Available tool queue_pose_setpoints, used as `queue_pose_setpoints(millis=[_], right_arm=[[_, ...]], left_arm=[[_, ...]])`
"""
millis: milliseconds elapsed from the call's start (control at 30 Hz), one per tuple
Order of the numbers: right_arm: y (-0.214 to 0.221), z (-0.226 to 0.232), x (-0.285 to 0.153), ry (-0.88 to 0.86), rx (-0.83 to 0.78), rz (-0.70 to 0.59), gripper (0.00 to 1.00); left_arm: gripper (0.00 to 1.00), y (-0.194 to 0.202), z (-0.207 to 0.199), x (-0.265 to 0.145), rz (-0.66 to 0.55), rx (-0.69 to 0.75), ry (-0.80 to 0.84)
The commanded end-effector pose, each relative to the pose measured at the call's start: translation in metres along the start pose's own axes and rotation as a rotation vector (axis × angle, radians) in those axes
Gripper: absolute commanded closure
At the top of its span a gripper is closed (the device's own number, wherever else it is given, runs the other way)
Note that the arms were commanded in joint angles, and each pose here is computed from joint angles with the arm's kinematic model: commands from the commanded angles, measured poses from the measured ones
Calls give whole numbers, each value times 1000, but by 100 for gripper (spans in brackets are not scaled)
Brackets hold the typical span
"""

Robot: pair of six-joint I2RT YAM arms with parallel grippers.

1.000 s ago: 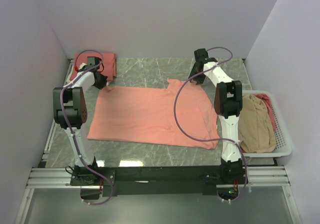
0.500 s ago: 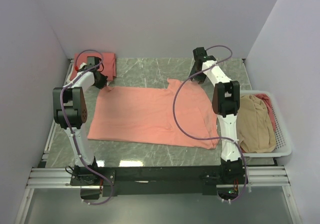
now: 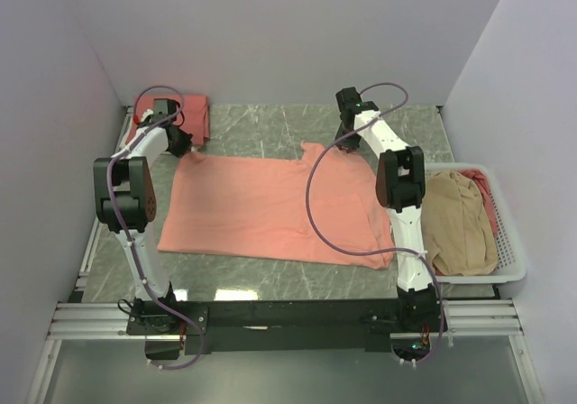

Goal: Fold and stack the t-shirts
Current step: Fold the tshirt

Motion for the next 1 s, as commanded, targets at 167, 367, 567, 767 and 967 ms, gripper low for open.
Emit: queue_pose_setpoints(millis=[167, 367, 567, 767, 967], right_arm=[[-3, 10, -5, -1, 37, -24, 91], [-28, -6, -32, -5, 97, -129, 100], [-57, -27, -70, -31, 148, -225, 100], [-69, -42, -87, -79, 176, -267, 100], [-64, -45, -101, -112, 164, -264, 100]], left_arm=[[99, -21, -14, -10, -13, 4, 77], [99, -29, -19, -10, -6, -1, 114], [99, -38, -30, -16, -19, 0, 145], [99, -50, -36, -15, -25, -14, 157], [99, -59, -39, -18, -30, -1, 186]])
Point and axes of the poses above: each gripper's point midway between its finger pads, its own x axis out along the fingers, its own z axis along the line the jaws close on, y = z × x, the point moved 7 cm from there along -x, back along the fingers, and after that the axes turned 9 degrees about -x, right-handed, at the moved point
